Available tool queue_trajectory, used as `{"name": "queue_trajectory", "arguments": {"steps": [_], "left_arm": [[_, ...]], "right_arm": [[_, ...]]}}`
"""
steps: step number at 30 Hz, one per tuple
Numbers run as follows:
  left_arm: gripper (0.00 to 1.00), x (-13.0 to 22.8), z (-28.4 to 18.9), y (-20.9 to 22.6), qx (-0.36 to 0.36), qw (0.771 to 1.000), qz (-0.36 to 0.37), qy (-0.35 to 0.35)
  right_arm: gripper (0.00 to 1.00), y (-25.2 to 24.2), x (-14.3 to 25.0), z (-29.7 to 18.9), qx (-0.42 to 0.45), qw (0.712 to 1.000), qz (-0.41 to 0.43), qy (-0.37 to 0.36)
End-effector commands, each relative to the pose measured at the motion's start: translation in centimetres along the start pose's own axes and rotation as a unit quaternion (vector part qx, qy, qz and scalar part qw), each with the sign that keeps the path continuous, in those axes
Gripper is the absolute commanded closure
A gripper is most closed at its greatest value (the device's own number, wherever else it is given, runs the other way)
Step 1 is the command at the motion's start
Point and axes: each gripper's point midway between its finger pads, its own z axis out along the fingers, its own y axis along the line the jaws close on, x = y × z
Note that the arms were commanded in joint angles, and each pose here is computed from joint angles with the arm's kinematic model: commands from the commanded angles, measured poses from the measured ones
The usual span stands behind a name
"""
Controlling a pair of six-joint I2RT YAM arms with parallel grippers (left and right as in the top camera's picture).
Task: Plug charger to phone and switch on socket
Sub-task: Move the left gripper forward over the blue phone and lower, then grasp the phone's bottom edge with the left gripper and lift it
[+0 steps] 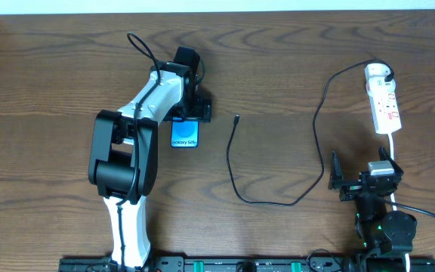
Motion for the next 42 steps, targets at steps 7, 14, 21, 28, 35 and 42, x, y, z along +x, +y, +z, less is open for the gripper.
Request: {"name": "queue_trajectory", "arguments": {"steps": [7,14,21,28,35,42], "left_arm": [[0.02,0.1,1.1,1.1,-0.033,0.999,-0.005,0.001],[0.02,0.5,1.9,1.2,-0.033,0.999,-0.032,-0.001],[0.02,1.1,1.9,1.3,-0.036,0.999,-0.033,0.011],[0.01,1.6,1.9,1.4,-0.039,0.998,-0.033,0.022],[0.11,1.9,1.9,1.5,-0.040,0.998,-0.033,0.028],[0.11,1.9,1.9,1.5,-0.040,0.998,-0.033,0.027]], "right_arm": [[0.01,0.1,0.1,0.0,0.000,1.000,-0.005,0.000],[0.01,0.1,0.1,0.0,0.000,1.000,-0.005,0.000],[0.01,0.1,0.1,0.0,0.000,1.000,-0.005,0.000],[0.01,0.1,0.1,0.0,0.000,1.000,-0.005,0.000],[0.01,0.1,0.1,0.0,0.000,1.000,-0.005,0.000],[0.01,0.1,0.1,0.0,0.000,1.000,-0.005,0.000]]}}
